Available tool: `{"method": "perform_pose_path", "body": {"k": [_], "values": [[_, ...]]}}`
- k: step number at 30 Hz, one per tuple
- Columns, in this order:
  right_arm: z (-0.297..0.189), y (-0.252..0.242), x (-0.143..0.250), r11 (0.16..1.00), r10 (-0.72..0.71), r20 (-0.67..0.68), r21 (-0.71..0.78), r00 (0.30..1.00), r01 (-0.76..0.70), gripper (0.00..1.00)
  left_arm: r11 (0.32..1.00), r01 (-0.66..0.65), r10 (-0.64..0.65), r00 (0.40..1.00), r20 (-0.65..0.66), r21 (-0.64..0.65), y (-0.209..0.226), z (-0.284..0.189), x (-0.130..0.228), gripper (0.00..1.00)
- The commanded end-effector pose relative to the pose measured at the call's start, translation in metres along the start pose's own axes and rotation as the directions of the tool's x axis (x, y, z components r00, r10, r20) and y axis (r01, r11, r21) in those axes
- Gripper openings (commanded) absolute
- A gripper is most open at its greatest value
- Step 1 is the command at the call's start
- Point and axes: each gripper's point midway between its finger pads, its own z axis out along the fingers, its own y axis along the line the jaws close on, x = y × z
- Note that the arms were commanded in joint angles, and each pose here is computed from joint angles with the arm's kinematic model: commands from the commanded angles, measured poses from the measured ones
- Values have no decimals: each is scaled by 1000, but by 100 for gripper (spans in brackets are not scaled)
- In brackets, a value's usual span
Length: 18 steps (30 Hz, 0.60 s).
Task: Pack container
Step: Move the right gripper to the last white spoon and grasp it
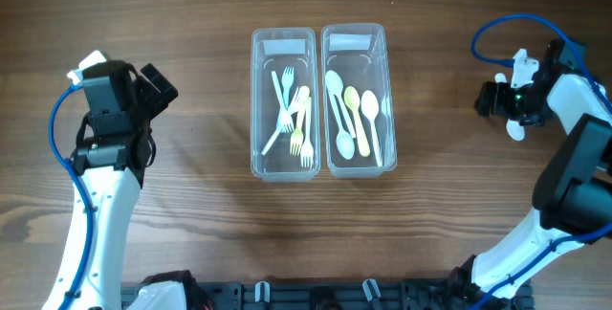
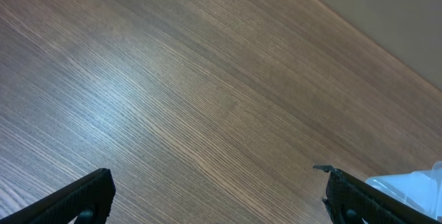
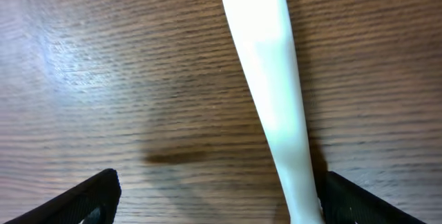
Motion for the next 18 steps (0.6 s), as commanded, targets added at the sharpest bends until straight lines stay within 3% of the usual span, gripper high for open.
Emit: {"method": "perform_pose_path", "body": {"k": [1, 8, 12, 14, 18], "values": [[23, 25, 34, 985, 122, -127, -106, 984, -136, 91, 1000, -11, 11, 1000, 15, -10, 3, -2, -4, 100], [23, -3, 40, 993, 111, -144, 58, 983, -104, 77, 1000, -11, 11, 1000, 15, -10, 3, -2, -4, 100], [23, -7, 39, 995, 77, -139, 71, 987, -68, 72, 1000, -11, 11, 1000, 15, -10, 3, -2, -4, 100], [23, -7, 38, 997, 35, -138, 66, 990, -26, 56, 1000, -11, 11, 1000, 15, -10, 3, -2, -4, 100], [23, -7, 37, 998, 31, -134, 66, 990, -22, 37, 1000, -11, 11, 1000, 15, -10, 3, -2, -4, 100]]}}
